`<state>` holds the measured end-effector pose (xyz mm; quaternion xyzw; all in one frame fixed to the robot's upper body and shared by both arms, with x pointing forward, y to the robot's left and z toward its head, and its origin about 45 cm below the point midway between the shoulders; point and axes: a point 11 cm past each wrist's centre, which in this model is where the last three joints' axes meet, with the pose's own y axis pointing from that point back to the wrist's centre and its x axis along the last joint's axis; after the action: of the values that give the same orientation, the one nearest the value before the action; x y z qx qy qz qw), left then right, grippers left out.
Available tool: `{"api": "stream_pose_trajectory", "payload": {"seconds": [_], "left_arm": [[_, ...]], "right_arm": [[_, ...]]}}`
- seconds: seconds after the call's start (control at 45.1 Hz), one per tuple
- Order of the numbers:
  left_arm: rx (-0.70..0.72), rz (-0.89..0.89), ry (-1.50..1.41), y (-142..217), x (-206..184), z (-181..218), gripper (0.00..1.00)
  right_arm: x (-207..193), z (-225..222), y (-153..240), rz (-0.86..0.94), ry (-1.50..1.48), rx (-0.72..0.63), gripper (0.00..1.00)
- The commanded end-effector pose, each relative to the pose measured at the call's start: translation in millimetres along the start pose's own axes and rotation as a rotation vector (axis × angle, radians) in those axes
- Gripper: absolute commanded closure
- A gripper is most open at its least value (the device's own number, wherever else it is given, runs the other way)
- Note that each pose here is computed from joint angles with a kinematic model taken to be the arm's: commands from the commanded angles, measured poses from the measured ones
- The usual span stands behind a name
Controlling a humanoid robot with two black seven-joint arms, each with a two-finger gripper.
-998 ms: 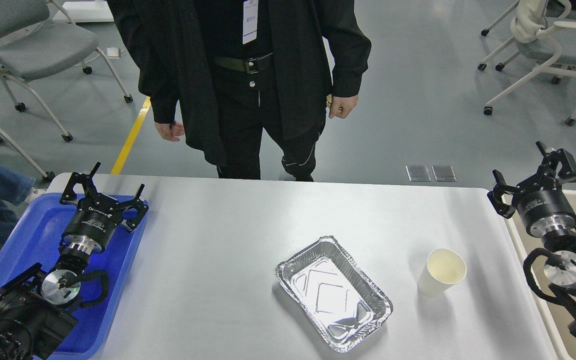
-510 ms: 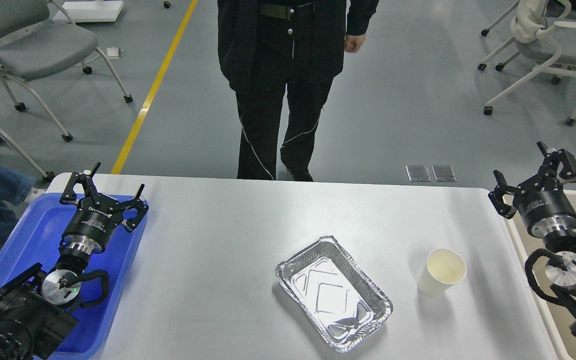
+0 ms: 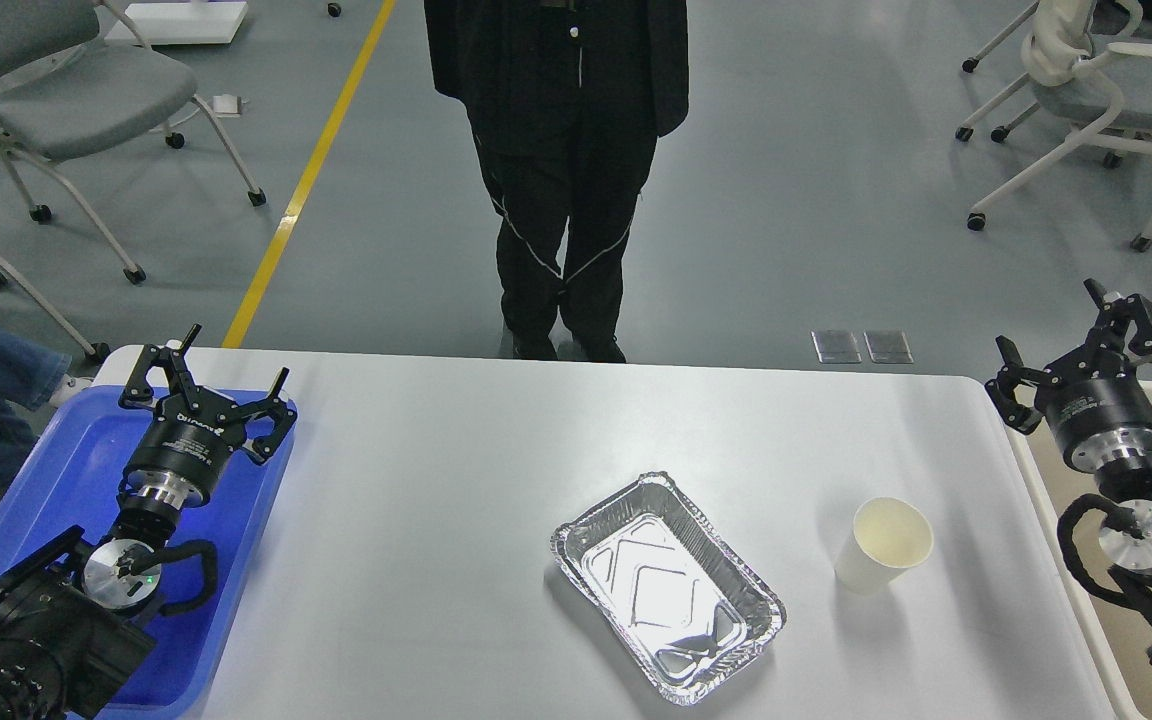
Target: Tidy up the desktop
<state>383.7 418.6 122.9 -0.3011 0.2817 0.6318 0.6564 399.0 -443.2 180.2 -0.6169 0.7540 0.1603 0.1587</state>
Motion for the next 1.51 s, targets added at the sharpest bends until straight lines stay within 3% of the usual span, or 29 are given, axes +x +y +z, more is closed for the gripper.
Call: {"api": "stream_pose_trajectory", "payload": {"seconds": [0.0,0.31,0.754,1.064,1.353,1.486], "left_arm": [[0.0,0.001,-0.001,0.2,0.4,0.4,0.0],[0.0,0.0,0.0,-0.1,-0.1,0.3,0.0],[0.0,-0.001,0.001,-0.1,-0.3,-0.5,0.0],[0.0,-0.001,0.001,-0.1,-0.3,-0.5,0.0],[0.0,-0.001,0.001,-0.1,-0.3,-0.5,0.0],[0.0,0.001,0.0,0.1,0.1,-0.3,0.0]], "right_arm": [[8.0,-5.6,0.2,0.016,0.016,0.006,0.0],[12.1,-12.9,-0.6,0.026,0.022,0.019,0.0],[15.8,-72.0,-12.9,0.006,0.133,0.094,0.0],[-10.4,-81.4,-25.3,-0.186,0.629,-0.048,0.0],[-26.6,-126.5,-36.6,-0.25,0.884,-0.061,0.0],[-30.1,-118.0,-34.9,-0.343,1.119,-0.16,0.0]]}}
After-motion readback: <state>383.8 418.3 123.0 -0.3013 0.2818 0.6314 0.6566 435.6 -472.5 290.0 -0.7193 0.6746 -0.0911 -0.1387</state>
